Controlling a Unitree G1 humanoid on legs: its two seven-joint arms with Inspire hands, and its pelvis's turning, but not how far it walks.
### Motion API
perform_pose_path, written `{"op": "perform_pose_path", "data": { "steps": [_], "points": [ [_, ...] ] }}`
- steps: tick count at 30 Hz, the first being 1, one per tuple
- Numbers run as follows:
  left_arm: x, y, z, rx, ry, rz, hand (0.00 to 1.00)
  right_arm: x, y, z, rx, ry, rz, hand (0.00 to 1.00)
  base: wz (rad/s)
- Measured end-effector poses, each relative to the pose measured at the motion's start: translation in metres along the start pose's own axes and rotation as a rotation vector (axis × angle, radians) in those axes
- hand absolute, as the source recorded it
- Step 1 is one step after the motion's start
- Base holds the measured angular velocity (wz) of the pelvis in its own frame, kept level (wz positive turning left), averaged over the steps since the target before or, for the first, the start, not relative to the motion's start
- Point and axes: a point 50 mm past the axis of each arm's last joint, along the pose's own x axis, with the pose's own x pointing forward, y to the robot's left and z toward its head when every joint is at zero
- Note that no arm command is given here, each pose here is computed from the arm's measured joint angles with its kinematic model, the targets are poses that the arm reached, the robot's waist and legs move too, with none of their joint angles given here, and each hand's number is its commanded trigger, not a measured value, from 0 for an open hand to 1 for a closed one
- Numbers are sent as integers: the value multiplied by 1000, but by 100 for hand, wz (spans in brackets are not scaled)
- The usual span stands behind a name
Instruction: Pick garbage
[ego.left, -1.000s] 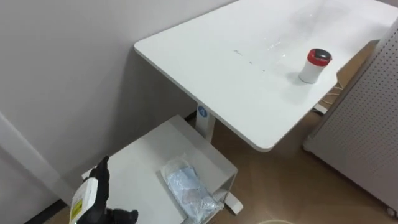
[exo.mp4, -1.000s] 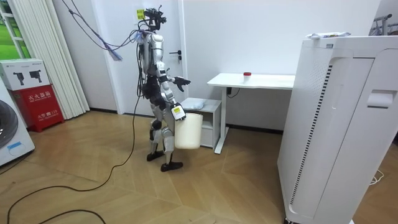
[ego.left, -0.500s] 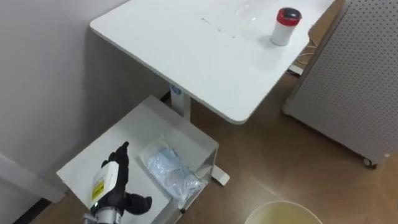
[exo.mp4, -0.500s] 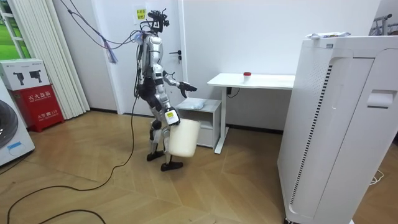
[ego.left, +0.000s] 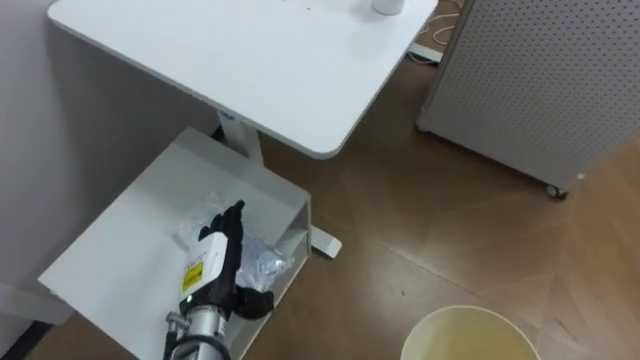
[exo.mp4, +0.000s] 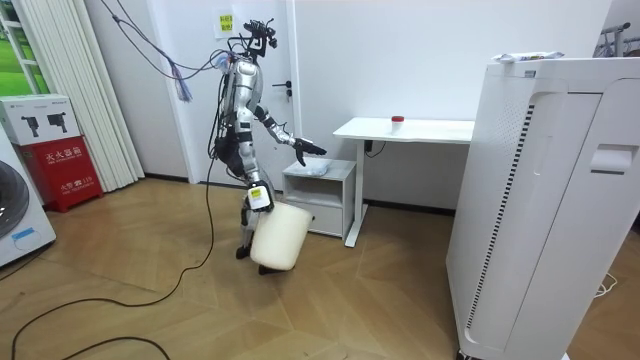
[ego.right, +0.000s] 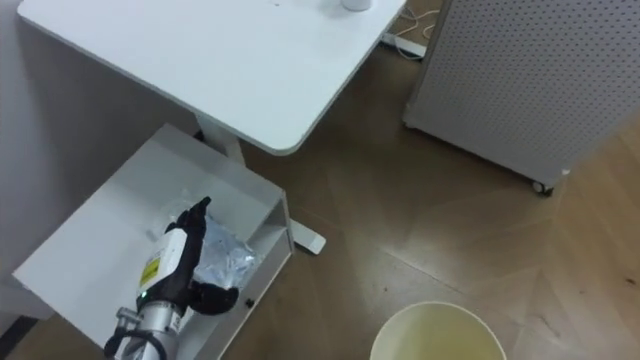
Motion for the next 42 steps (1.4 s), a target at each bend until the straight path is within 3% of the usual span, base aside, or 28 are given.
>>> {"op": "perform_pose_path", "data": {
  "steps": [18,26,42],
  "points": [
    [0,20,-45,274,94,-33,0,-2,-6,-14,-27,103,22,100,-3],
    [-8,26,-71,331,256,-47,0,-2,-7,-17,-20,138,8,100,3],
    [-10,26,-76,414,282,-75,0,-3,5,-23,7,160,11,100,0]
  ]
}}
